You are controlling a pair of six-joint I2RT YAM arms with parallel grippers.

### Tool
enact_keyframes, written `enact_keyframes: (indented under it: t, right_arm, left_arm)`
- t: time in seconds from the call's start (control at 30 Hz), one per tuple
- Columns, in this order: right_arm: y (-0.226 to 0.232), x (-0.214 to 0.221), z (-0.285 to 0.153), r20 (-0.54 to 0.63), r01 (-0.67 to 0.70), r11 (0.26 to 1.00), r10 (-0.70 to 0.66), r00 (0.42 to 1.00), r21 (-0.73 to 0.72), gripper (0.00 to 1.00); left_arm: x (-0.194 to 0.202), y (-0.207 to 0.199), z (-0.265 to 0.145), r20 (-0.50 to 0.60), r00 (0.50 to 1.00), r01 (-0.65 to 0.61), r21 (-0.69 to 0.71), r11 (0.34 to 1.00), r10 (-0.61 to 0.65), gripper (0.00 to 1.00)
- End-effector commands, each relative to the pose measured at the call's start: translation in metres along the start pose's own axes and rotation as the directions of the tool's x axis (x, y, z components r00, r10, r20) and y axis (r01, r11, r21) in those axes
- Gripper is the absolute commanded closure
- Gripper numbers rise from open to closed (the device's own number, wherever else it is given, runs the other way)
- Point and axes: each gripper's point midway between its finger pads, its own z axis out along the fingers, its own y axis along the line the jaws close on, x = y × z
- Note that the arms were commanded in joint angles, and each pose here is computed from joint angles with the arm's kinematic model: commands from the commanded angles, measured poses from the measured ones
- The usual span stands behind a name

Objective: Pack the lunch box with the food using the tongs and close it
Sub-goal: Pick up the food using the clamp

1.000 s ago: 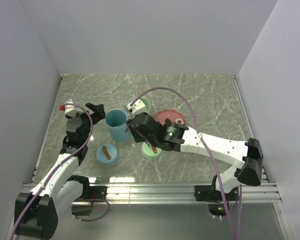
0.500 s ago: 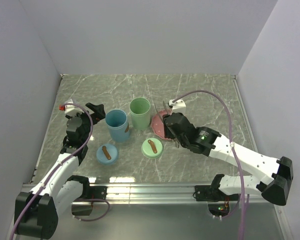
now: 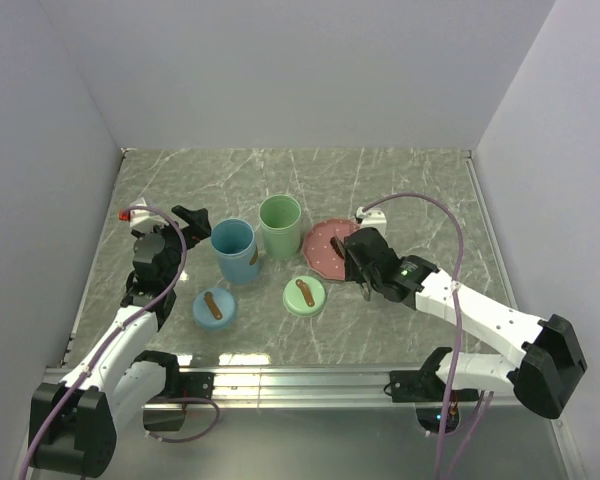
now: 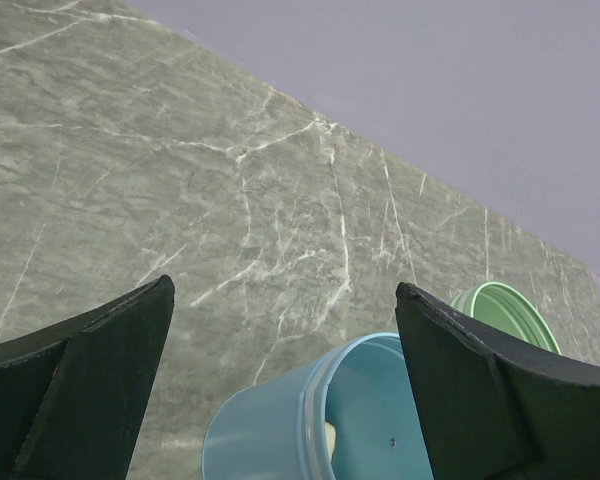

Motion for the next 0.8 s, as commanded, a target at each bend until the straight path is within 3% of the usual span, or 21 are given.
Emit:
enact_keyframes:
  t: [0.0,0.77]
  right_arm:
    - [0.009,-0.013,0.007,0.039,-0.046,0.998,0.048,0.998,-0.048,0.50]
    - [0.001,0.026,0.023,-0.095,-0.045,0.999,0.045,0.994,0.004,0.53]
  left_arm:
    - [-0.011,-0.009,0.001,0.035,0.999,0.023,0.039,0.999,-0.025,0.01]
    - [-0.011,-0.009,0.001,0.038,0.999,0.022,0.037,0.999,-0.024,0.00]
